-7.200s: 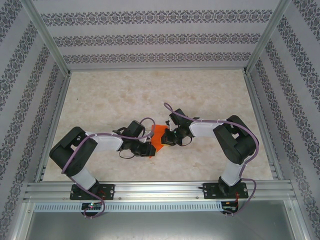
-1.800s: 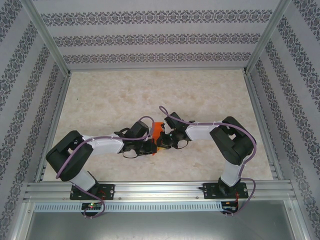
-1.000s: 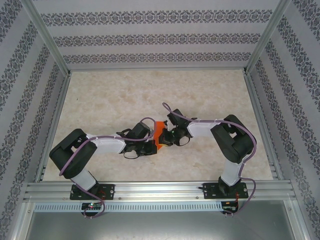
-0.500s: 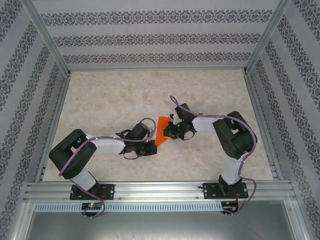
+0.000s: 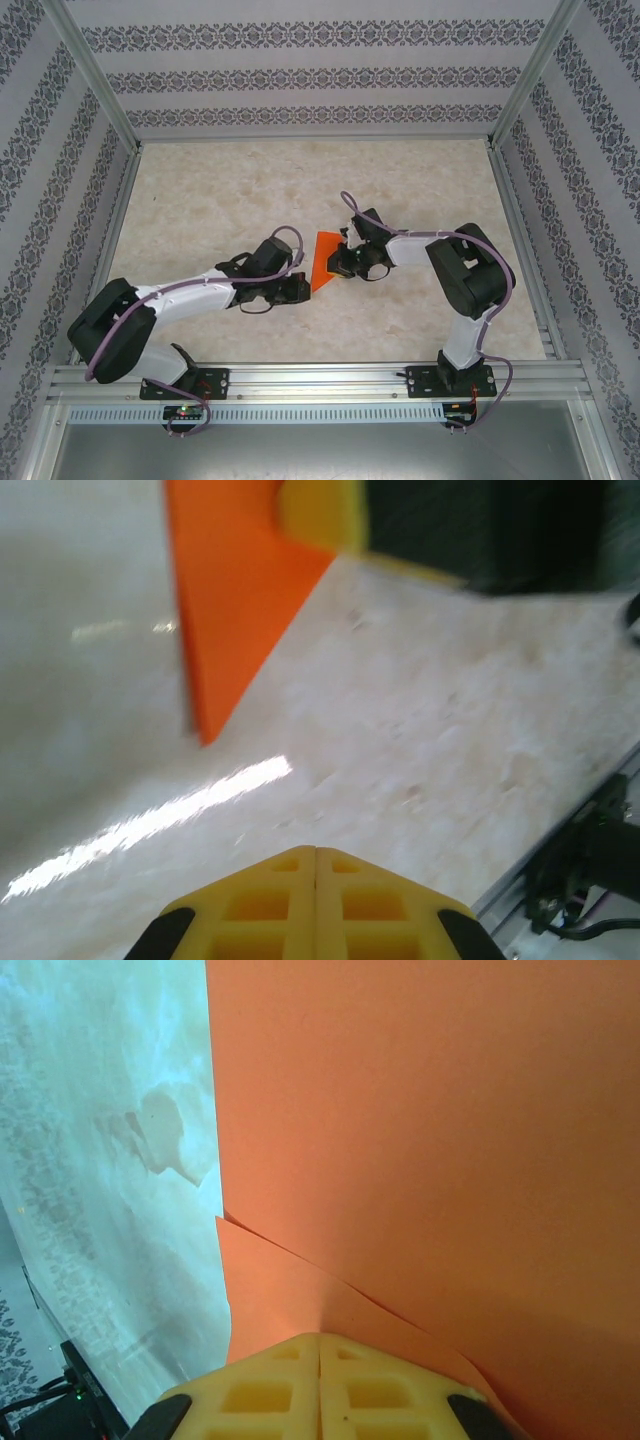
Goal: Fold a paper plane with a square sheet of paper (pick it up from the middle)
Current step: Third fold the triangle at the center of the table.
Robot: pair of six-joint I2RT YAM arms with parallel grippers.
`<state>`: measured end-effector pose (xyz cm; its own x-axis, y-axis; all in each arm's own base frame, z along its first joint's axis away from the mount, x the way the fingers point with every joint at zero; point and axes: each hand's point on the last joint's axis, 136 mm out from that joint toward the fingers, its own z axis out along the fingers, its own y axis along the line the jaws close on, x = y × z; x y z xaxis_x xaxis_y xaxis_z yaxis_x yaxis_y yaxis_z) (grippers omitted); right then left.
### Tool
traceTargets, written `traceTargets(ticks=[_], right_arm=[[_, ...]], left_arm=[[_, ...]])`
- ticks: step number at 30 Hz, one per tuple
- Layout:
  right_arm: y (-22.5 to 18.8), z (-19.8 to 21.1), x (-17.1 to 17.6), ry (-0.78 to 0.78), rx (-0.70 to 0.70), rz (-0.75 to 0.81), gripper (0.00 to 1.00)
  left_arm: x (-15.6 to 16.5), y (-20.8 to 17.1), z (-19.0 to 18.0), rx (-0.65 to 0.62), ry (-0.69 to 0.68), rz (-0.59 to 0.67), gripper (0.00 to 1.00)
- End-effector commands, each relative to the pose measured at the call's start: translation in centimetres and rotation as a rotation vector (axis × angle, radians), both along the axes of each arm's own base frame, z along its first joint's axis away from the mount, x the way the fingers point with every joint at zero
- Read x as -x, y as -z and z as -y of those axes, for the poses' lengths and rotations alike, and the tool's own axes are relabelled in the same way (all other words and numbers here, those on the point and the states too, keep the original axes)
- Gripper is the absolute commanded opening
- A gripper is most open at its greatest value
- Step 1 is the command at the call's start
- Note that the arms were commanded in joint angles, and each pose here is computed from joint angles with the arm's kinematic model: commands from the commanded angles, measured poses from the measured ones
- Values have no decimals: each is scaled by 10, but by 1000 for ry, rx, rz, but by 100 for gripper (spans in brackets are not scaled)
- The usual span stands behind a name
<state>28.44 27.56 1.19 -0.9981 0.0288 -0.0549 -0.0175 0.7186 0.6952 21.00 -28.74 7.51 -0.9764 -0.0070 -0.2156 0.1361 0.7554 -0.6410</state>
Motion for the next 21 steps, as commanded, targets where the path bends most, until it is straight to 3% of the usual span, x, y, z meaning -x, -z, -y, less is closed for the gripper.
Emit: traceTargets(ticks=[1, 14, 21], right_arm=[[18, 5, 18, 5, 59, -50, 8], [18, 5, 20, 4, 61, -53, 8], [21, 7, 22, 4, 69, -60, 8]], left_arm=[[-20, -7, 7, -18, -8, 43, 2], [-56, 35, 36, -55, -6, 32, 0], [-59, 23, 36, -27, 1, 68, 0]])
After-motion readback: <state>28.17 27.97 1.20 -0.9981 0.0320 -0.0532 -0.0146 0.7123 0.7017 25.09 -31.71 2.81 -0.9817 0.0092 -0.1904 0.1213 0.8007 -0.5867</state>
